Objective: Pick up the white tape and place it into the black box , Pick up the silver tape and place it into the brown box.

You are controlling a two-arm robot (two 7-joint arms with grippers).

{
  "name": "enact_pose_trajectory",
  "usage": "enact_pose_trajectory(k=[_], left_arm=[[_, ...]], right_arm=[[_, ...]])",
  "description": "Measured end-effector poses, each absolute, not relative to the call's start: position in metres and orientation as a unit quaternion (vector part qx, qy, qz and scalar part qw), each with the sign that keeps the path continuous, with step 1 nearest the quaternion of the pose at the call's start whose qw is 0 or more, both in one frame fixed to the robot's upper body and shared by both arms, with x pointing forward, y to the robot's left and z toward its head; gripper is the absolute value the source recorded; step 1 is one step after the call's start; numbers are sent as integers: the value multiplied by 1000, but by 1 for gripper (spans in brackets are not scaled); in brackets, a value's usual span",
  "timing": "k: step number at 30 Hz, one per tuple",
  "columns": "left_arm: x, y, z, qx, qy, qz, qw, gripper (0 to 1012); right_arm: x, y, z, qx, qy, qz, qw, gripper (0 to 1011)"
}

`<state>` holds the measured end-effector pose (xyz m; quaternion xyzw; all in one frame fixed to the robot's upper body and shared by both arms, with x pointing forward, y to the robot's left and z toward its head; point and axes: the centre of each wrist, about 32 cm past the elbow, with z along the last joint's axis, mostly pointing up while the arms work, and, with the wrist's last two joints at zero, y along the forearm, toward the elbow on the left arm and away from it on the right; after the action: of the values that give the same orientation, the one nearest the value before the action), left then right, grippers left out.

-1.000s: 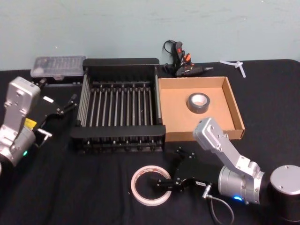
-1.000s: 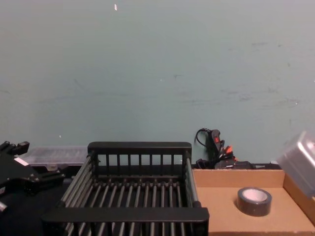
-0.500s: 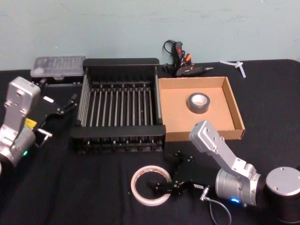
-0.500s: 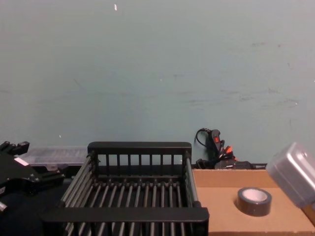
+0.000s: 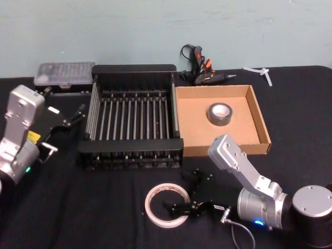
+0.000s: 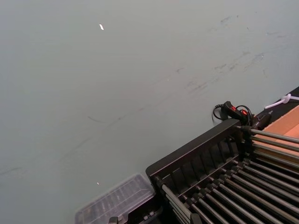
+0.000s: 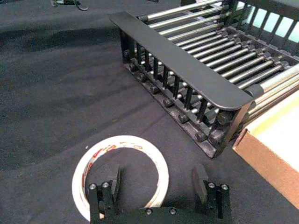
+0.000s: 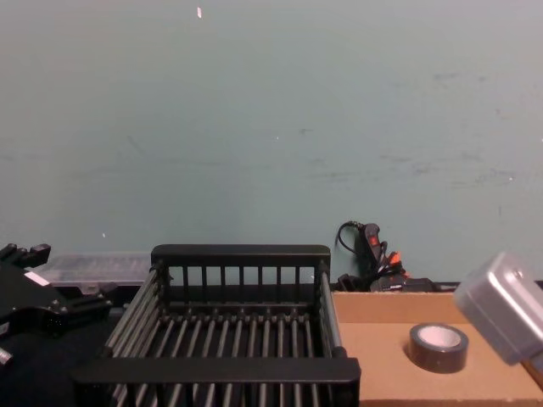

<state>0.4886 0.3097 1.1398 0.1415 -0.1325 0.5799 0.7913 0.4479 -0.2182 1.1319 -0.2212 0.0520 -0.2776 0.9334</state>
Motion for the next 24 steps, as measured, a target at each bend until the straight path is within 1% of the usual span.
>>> enact_pose_trajectory(k=[24], left_arm=[[489, 310, 1140, 141, -132, 580, 791, 1001]], right_arm=[[444, -217, 1130, -228, 53, -279, 931, 1002]])
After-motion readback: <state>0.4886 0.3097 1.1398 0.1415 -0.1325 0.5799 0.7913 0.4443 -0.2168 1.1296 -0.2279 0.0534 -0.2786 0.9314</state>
